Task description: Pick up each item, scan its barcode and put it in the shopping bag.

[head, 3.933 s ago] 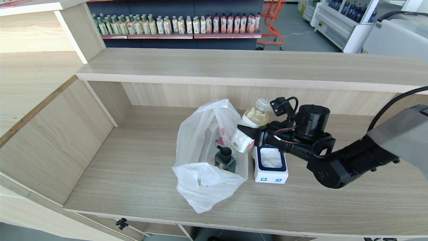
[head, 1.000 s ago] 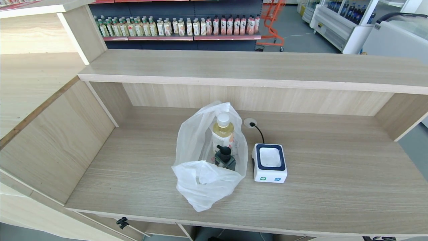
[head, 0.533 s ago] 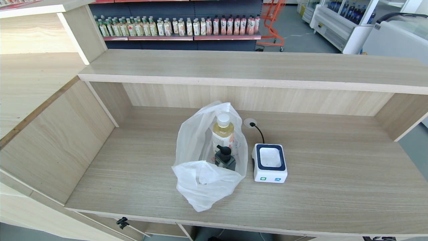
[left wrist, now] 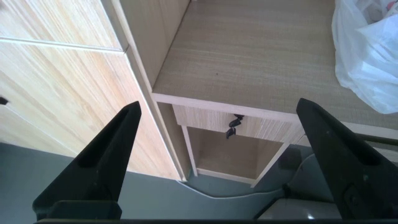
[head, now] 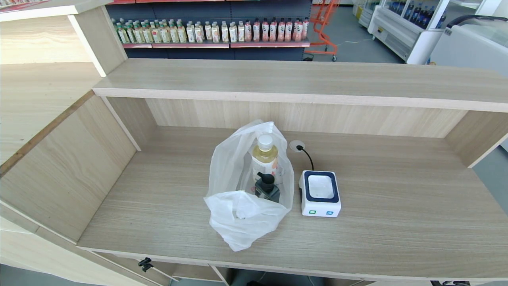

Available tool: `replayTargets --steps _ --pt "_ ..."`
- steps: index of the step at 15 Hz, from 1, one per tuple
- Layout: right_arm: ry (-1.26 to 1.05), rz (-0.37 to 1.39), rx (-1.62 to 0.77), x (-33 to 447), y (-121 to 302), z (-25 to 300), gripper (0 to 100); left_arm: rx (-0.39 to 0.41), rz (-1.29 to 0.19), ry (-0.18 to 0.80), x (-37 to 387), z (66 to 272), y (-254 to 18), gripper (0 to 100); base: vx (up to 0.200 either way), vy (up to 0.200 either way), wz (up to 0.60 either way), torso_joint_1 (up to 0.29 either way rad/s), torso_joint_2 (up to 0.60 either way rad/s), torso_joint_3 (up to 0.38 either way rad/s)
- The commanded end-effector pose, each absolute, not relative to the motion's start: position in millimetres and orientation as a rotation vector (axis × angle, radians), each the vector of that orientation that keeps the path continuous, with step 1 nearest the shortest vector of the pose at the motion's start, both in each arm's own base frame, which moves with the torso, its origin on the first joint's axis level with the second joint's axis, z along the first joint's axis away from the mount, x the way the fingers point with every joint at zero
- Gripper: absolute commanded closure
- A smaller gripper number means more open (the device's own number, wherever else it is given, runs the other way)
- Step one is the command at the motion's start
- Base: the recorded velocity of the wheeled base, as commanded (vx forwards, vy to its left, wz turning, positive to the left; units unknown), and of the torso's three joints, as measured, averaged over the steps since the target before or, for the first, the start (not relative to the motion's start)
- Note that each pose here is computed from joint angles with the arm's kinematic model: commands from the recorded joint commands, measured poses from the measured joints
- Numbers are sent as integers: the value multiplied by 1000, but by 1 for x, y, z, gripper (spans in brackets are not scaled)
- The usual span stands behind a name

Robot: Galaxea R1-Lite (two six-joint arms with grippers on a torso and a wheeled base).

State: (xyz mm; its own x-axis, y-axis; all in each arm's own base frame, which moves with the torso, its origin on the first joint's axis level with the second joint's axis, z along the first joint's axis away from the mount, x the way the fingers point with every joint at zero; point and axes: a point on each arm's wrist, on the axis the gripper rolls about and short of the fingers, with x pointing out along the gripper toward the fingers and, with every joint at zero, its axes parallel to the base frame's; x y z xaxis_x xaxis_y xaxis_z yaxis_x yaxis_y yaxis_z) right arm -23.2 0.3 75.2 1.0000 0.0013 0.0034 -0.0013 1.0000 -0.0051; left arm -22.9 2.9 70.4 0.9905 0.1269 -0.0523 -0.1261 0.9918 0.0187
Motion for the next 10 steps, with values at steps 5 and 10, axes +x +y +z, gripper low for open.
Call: replayTargets --steps 5,10 --pt "2 2 -8 -23 0 75 100 13 129 53 -23 70 3 0 0 -120 0 2 1 2" --pt "2 0 -6 -23 0 75 100 16 127 53 -23 70 3 0 40 0 0 0 0 1"
